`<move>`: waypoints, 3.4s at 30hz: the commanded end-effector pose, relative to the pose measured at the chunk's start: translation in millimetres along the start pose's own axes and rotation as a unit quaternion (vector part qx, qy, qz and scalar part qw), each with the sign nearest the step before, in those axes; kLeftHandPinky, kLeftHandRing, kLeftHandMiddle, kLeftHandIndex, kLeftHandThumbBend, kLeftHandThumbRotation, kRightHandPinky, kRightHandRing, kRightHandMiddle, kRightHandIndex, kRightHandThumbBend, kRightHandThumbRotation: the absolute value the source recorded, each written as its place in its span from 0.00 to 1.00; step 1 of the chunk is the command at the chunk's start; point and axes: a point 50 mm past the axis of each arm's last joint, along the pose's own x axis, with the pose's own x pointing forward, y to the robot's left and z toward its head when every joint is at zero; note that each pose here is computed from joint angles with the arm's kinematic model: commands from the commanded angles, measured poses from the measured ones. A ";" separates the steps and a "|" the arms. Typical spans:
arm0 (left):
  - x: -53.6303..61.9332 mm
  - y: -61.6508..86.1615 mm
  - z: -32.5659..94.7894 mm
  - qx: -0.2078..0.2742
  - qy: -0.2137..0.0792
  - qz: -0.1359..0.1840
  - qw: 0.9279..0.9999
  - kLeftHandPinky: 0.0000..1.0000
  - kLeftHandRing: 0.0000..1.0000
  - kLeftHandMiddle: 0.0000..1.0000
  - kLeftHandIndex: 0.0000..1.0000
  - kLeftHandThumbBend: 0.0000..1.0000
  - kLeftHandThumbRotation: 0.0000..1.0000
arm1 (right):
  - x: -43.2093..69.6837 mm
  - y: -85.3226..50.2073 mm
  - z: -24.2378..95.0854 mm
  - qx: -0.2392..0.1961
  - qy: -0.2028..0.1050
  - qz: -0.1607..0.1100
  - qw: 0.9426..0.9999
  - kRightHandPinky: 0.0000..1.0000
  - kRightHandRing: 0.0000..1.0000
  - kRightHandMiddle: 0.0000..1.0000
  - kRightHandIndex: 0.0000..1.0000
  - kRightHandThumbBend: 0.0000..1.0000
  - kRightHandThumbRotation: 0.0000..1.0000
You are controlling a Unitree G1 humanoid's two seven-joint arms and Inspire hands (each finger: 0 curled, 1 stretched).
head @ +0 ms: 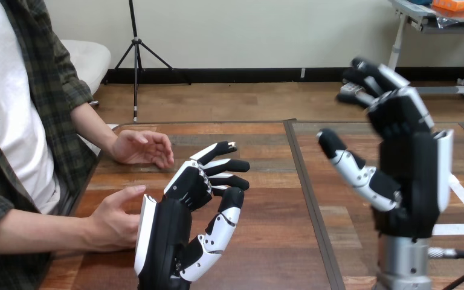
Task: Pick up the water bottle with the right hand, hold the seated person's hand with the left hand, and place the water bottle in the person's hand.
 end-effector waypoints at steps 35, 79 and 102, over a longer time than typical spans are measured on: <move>8.1 -7.6 0.5 -0.019 -0.014 0.003 1.000 0.45 0.57 0.66 0.75 0.30 0.43 | 41.8 -43.0 -4.8 -0.216 -0.055 -0.070 0.972 0.85 0.86 0.84 0.76 0.75 0.37; 7.4 -8.3 -0.2 -0.022 -0.013 0.006 1.000 0.45 0.57 0.66 0.75 0.29 0.43 | 63.3 -74.3 -22.2 -0.378 0.025 -0.057 0.924 0.87 0.87 0.82 0.74 0.76 0.18; 5.0 -7.6 0.5 -0.017 -0.011 0.008 1.000 0.45 0.57 0.66 0.76 0.28 0.44 | 72.6 -77.7 -34.9 -0.407 0.087 0.000 0.909 0.90 0.86 0.80 0.72 0.80 0.00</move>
